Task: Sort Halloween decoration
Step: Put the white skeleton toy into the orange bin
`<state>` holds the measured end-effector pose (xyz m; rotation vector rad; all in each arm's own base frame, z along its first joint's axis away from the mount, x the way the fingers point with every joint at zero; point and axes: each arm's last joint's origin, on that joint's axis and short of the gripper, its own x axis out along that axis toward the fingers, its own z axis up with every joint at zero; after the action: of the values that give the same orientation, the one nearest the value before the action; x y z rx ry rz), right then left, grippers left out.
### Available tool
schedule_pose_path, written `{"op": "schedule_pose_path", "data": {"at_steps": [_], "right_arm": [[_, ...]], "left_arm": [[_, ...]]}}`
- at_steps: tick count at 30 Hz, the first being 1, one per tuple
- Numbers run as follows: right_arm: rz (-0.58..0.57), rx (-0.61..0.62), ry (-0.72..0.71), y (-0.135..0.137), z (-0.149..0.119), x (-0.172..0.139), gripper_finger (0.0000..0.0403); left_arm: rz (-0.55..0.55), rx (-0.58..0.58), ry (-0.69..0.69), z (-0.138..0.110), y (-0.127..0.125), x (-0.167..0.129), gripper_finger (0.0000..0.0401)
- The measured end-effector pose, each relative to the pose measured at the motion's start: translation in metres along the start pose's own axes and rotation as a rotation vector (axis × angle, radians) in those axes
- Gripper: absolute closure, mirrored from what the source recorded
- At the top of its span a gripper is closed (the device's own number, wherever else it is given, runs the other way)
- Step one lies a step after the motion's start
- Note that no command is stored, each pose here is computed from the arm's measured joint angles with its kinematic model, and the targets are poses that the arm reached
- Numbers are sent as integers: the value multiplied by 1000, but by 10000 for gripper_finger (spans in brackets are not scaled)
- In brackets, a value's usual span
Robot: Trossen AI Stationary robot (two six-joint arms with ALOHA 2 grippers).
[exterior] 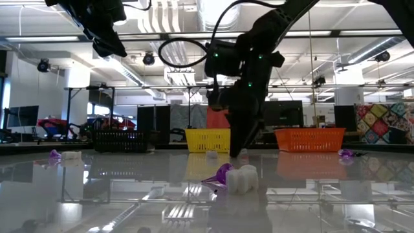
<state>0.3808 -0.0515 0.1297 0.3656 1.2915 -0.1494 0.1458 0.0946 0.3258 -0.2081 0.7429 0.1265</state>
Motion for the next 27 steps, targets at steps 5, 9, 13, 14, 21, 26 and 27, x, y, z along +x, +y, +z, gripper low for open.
{"op": "schedule_pose_path", "data": {"at_steps": [5, 9, 13, 14, 21, 26, 27], "right_arm": [[-12, 27, 50, -3, -4, 16, 275], [-16, 36, 69, -4, -5, 21, 323], [-21, 46, 74, -7, -6, 20, 381], [-21, 58, 70, -7, -5, 19, 383], [-16, 154, 26, -5, 1, -15, 387], [-107, 217, 6, -5, -1, -52, 388], [-141, 226, 13, -6, -4, -61, 389]], "left_arm": [[-1, -5, 5, -1, 0, 1, 310], [-3, -8, 11, -2, 1, 3, 310], [-3, -9, 13, -2, 1, 3, 310], [-3, -9, 13, -2, 1, 3, 310], [-3, -9, 13, -2, 1, 3, 310], [-3, -9, 13, -2, 1, 3, 310], [-3, -9, 13, -2, 1, 3, 310]]}}
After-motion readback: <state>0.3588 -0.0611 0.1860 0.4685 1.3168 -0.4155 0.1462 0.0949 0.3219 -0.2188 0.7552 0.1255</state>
